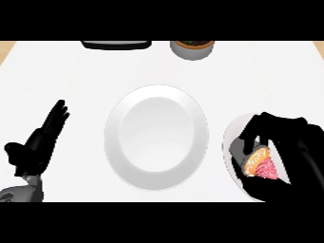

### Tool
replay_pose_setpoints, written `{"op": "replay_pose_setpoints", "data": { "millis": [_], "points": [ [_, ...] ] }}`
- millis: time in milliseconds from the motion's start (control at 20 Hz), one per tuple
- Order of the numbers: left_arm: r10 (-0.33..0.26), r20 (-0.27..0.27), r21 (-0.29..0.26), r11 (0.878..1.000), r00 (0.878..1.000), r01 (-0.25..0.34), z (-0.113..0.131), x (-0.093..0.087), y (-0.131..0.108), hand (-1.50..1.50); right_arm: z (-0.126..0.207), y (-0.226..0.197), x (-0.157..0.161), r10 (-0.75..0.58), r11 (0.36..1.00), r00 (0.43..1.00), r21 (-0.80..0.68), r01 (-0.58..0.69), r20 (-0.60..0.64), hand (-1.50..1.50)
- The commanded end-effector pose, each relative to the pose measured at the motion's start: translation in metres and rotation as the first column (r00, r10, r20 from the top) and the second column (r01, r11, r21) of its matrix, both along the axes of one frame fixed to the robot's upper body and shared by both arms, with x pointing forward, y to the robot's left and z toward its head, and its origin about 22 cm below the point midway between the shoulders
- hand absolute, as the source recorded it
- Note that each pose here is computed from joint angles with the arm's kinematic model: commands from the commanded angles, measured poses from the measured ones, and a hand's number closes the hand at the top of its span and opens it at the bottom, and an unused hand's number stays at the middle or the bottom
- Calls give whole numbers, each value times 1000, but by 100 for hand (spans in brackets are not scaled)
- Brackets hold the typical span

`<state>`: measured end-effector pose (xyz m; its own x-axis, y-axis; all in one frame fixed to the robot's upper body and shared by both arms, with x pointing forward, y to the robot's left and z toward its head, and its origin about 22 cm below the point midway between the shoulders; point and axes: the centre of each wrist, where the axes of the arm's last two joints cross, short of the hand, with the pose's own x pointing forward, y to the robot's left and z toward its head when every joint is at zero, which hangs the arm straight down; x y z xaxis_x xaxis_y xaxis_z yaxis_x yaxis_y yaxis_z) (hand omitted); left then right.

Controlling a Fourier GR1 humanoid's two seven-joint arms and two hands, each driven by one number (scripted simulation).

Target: Pick the cupcake from the plate and place it in the plate

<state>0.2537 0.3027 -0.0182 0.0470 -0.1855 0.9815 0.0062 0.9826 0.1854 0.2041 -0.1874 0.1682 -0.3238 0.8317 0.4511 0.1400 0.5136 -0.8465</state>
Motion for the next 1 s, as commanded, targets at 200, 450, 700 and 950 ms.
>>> {"op": "replay_pose_setpoints", "data": {
  "millis": [200,450,700,950],
  "points": [
    [-8,23,1,1000,1000,8,-3,13,2,0,-13,91,46,93,995,993,25,-92,-66,150],
    [0,-19,-4,1000,1000,0,-10,0,7,0,-40,115,66,84,996,992,24,-82,-97,150],
    [-18,1,13,1000,1000,18,-8,-6,19,0,-72,139,75,21,989,992,150,-3,-122,150],
    [-9,7,-5,1000,1000,9,-2,-3,-8,0,-98,165,83,-72,974,983,198,106,-168,-150]
  ]
}}
